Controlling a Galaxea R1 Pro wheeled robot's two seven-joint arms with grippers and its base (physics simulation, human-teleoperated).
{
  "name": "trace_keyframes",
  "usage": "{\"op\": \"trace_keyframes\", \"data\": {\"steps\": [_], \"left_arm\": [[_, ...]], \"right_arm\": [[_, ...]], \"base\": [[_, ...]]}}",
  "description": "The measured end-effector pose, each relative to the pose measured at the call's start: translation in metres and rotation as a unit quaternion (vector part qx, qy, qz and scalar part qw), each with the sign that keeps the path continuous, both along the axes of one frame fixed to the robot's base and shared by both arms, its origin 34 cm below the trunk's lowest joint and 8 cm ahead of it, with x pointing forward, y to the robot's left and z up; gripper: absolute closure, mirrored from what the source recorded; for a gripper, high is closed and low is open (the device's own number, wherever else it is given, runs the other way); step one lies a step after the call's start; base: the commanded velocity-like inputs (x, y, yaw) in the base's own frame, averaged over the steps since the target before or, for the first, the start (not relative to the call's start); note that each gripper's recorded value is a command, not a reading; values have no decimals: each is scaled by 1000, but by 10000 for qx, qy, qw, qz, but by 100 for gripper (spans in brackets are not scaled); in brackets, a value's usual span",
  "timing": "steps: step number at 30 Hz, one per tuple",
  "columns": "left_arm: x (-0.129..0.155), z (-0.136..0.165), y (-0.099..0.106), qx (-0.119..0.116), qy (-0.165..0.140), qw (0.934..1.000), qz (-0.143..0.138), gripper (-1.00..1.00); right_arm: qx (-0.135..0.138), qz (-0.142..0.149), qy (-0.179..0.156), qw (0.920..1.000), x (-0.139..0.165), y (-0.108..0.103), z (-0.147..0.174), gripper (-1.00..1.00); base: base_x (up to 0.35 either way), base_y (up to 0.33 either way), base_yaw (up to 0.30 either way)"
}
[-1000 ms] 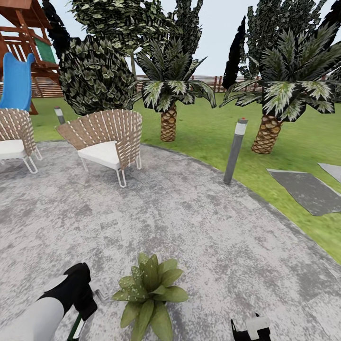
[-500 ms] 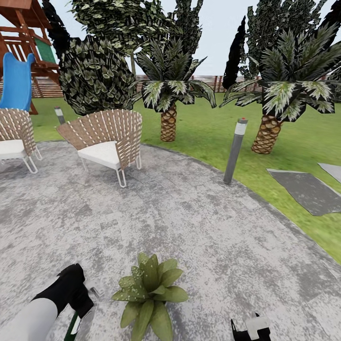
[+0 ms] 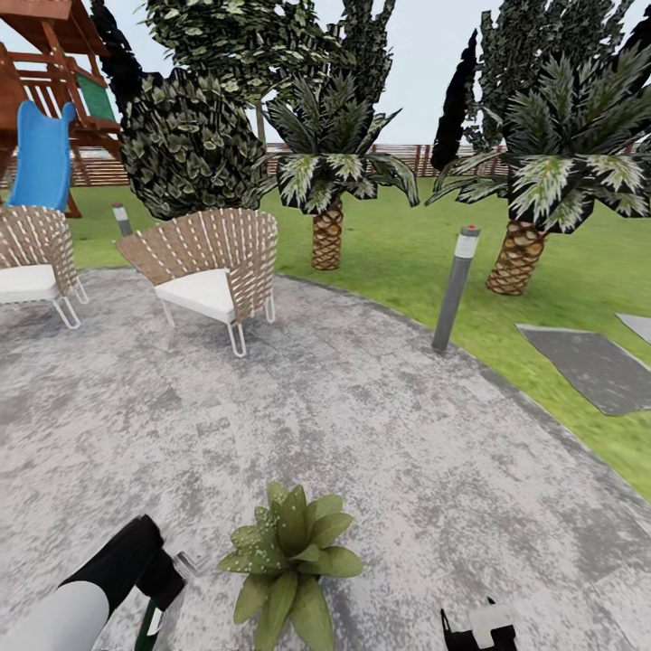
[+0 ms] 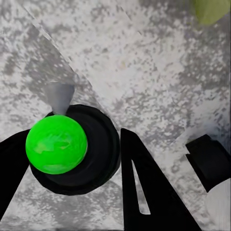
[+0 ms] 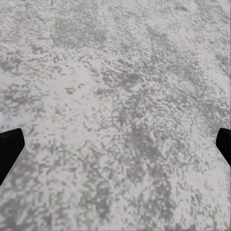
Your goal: Pick up the pesticide atomizer in the garden and spray insectifuge to fully cover both potted plants in the garden.
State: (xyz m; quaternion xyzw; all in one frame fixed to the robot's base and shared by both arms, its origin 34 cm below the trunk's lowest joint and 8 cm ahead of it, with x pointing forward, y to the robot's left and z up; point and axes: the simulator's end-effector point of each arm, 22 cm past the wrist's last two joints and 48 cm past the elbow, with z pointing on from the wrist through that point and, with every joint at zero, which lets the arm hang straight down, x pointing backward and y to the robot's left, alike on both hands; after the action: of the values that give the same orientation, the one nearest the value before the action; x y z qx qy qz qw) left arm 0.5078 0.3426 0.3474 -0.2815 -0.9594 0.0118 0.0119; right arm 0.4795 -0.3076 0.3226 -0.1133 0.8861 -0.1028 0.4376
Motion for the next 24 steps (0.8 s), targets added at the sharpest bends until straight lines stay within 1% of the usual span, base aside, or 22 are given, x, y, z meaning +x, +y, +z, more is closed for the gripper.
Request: {"op": "trace_keyframes", "data": {"steps": [1,3,7,10,14,24], "left_arm": [[0,-1,0,17,-10,10000,18,100],[0,-2,-4,-32,-30,10000,79,100],[0,-4,-16,-311,-64,9989,349,100],[2,-3,-18,-426,-112,9978,500,100],[4,-3,-23,-478,-130,9974,518,100],[5,-3,-23,-490,-146,9973,533,100]], "right_arm": [[-2,0,-1,10000,0,0,0,-100],[-3,1,1,10000,0,0,0,-100],[-3,3,4,10000,0,0,0,-100],[-3,2,4,10000,0,0,0,-100],[-5,4,5,10000,0,0,0,-100],[-3,9,7,10000,0,0,0,-100]], "base": [[0,0,181],[0,0,133],[0,0,37],[0,0,4],[-90,-78,1],[-236,-191,0]]}}
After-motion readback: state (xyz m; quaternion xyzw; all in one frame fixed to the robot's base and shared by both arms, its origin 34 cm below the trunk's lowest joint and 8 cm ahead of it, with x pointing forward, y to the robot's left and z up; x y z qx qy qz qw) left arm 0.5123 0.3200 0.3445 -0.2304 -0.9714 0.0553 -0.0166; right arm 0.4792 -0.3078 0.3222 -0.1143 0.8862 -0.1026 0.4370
